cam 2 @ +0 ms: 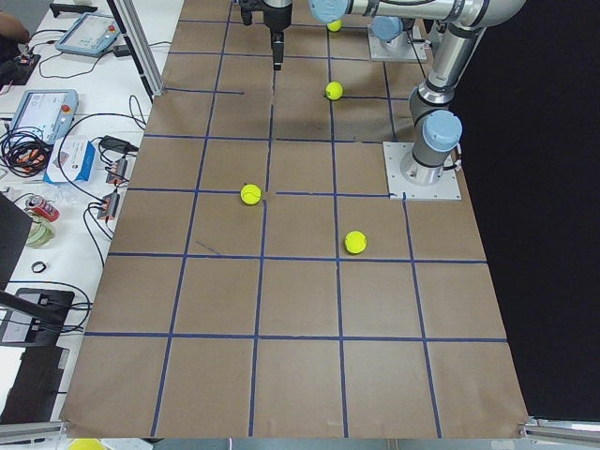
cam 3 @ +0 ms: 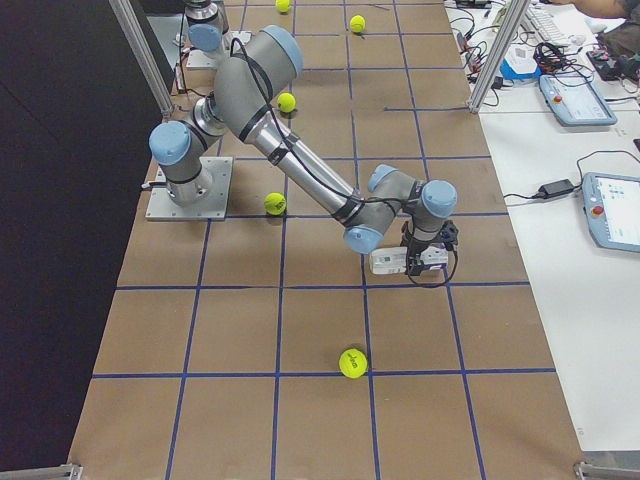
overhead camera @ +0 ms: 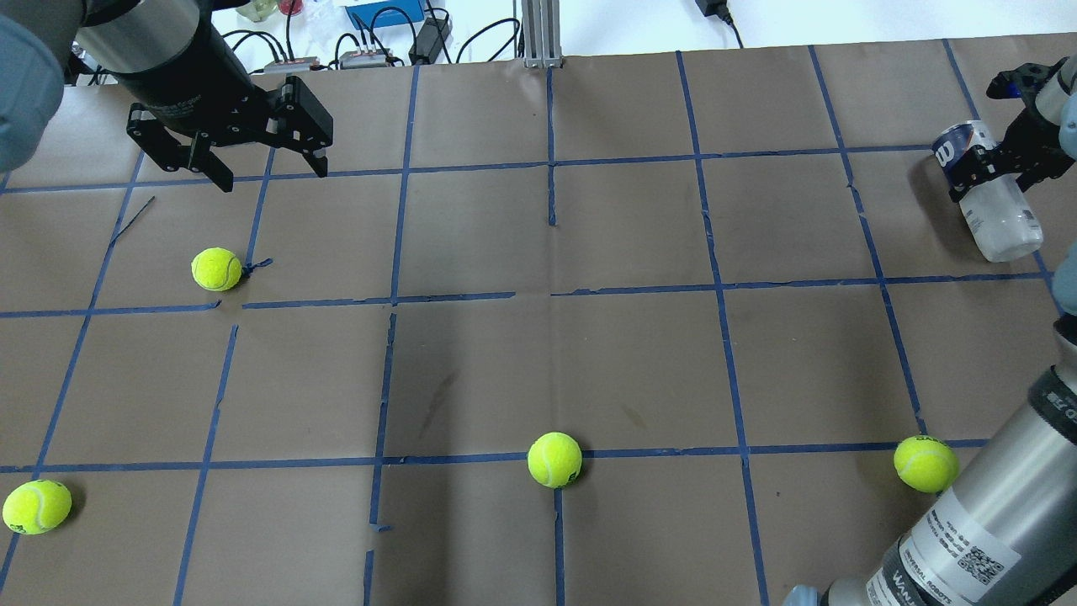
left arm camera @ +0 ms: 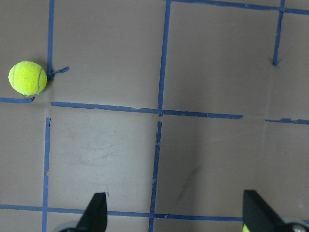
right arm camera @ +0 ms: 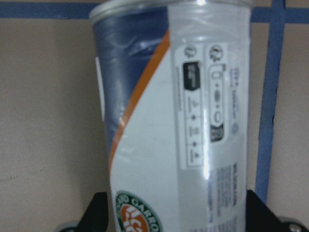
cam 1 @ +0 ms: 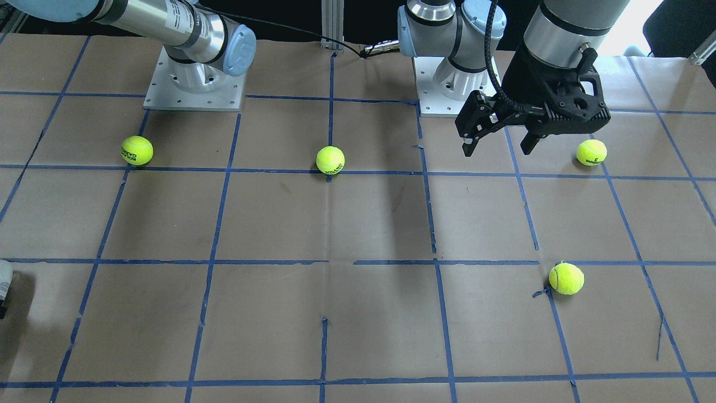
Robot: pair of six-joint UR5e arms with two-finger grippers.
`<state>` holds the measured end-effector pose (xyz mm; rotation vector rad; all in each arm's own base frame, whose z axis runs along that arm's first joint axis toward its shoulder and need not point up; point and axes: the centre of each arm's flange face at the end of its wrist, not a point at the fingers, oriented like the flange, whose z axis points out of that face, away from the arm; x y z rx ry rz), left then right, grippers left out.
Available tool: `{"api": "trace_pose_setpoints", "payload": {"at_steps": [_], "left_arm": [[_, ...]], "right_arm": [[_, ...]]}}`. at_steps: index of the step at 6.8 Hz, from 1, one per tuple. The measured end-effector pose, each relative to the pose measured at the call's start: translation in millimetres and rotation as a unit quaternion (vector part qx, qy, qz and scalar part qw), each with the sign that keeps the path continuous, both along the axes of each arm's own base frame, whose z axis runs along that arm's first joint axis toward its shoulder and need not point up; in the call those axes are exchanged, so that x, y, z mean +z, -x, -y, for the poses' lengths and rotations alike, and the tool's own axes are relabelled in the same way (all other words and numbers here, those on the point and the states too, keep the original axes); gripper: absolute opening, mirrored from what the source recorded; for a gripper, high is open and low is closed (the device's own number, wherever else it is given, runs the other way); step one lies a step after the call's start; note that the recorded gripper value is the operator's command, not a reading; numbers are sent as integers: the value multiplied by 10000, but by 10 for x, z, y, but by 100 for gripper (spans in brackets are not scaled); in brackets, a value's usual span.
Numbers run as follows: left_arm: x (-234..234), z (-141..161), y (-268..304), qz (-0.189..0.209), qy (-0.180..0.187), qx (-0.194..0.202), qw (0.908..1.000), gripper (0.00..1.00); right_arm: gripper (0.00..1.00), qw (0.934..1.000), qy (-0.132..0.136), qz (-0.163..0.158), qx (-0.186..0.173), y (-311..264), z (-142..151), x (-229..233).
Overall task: Lift up tennis ball bucket
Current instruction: 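Lower the right gripper and close it around the can's middle, then carry the can with the right gripper toward the table center and lower it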
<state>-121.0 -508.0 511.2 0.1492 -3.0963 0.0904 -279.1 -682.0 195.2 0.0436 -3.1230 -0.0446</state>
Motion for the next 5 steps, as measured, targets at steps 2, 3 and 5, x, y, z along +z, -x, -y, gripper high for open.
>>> {"api": "trace_pose_setpoints", "payload": {"at_steps": [2, 3, 5], "left_arm": [[-1, 0, 0, 0, -1, 0, 10000, 100], [-1, 1, 0, 0, -1, 0, 10000, 100], [0, 0, 0, 0, 0, 0, 10000, 100]], "right_arm": [[55, 10000, 43, -12, 28, -23, -26, 129], [55, 9999, 75, -29, 106, -132, -62, 296], [55, 9976, 229, -3, 658, -926, -61, 777]]}}
